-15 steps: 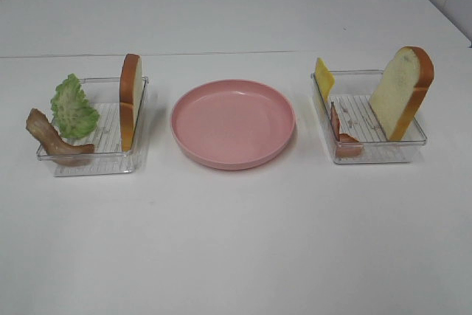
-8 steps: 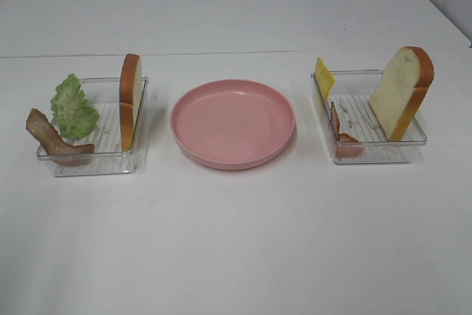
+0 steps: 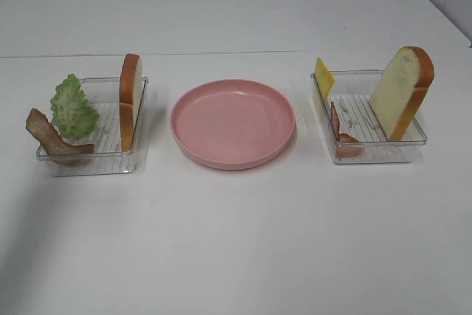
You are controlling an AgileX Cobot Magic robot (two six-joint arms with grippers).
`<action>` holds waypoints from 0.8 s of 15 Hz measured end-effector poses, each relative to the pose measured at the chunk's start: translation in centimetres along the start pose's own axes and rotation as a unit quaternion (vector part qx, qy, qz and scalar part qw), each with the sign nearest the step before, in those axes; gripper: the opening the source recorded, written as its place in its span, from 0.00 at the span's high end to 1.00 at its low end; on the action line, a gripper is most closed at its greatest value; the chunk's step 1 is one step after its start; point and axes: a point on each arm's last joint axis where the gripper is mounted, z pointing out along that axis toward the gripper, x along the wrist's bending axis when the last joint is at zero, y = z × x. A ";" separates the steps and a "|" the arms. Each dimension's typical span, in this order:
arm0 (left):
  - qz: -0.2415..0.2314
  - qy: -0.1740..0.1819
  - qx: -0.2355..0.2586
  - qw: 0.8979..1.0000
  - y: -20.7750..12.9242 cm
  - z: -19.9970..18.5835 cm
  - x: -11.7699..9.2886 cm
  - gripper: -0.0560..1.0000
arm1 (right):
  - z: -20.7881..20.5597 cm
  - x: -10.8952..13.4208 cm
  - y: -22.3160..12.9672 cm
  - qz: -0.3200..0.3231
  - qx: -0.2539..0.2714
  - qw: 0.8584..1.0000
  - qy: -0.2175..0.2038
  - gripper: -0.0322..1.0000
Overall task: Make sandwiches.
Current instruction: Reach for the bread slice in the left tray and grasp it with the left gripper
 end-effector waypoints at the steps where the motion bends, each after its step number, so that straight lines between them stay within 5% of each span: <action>1: 0.002 -0.002 0.010 1.000 0.7 0.8 -0.1 0.18 | 0.0 0.0 0.0 0.000 0.000 1.000 0.000 0.19; 6: 0.039 -0.025 0.078 0.996 6.3 9.4 -4.2 0.18 | 0.0 0.0 0.0 0.000 0.000 1.000 0.000 0.19; 12: 0.051 0.086 0.161 0.982 7.8 15.3 -8.4 0.20 | 0.0 0.0 0.0 0.000 0.000 1.000 0.000 0.19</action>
